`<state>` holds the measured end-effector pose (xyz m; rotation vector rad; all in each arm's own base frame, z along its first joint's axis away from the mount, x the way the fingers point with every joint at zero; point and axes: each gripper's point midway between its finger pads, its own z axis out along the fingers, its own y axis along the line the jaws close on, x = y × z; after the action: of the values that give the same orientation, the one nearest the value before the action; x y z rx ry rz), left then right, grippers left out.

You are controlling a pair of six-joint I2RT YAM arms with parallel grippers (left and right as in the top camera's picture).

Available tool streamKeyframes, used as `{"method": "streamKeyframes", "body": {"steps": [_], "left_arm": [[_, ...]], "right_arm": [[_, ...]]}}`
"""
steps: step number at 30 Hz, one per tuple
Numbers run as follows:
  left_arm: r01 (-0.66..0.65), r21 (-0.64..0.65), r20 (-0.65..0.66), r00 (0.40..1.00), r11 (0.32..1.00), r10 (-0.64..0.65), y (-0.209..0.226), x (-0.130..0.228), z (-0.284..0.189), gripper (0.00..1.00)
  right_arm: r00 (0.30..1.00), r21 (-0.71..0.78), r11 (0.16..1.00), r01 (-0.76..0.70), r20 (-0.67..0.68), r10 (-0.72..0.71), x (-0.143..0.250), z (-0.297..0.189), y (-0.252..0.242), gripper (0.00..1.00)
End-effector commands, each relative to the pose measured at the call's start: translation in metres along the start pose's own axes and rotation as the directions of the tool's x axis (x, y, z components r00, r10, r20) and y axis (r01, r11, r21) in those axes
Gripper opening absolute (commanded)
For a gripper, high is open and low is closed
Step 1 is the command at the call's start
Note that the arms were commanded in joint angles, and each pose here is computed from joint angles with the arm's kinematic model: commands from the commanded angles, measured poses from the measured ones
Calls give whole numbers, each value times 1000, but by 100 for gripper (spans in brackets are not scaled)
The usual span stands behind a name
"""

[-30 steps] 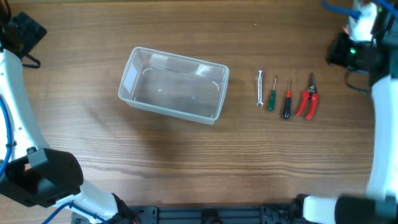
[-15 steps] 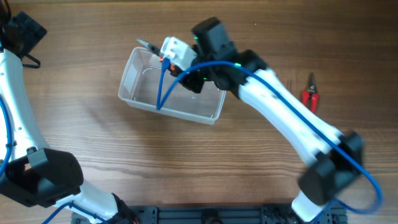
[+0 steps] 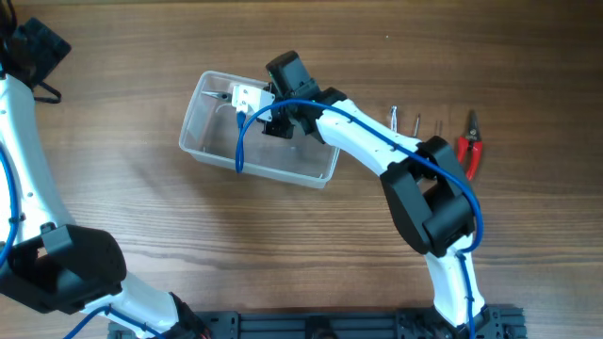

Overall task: Pack container
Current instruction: 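Carry the pliers into the container and release with the right gripper, then grasp the red-handled cutters with the right gripper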

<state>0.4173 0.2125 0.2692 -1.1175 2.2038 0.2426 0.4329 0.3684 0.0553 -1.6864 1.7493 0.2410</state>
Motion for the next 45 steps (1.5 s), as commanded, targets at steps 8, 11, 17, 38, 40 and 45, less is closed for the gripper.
{"method": "streamKeyframes", "body": {"steps": [8, 11, 17, 38, 40, 45], "left_arm": [[-3, -13, 11, 1000, 1000, 3, 3, -4, 1, 100], [-3, -13, 11, 1000, 1000, 3, 3, -4, 1, 100], [-2, -13, 11, 1000, 1000, 3, 3, -4, 1, 100], [-3, -13, 11, 1000, 1000, 3, 3, -4, 1, 100], [-3, -12, 11, 1000, 1000, 3, 3, -4, 1, 100], [-3, -13, 11, 1000, 1000, 3, 3, -4, 1, 100]], "right_arm": [[937, 391, 854, -342, 76, 340, -36, -127, -85, 52], [873, 576, 672, -465, 175, 455, -35, -261, -111, 70], [444, 666, 130, -735, 327, 834, 109, -407, -98, 93], [-476, 638, -338, -692, -52, 878, 362, -256, 32, 68], [-487, 643, -336, -688, -66, 871, 367, -250, 36, 57], [-488, 643, -338, -687, -64, 870, 374, -241, 36, 41]]}}
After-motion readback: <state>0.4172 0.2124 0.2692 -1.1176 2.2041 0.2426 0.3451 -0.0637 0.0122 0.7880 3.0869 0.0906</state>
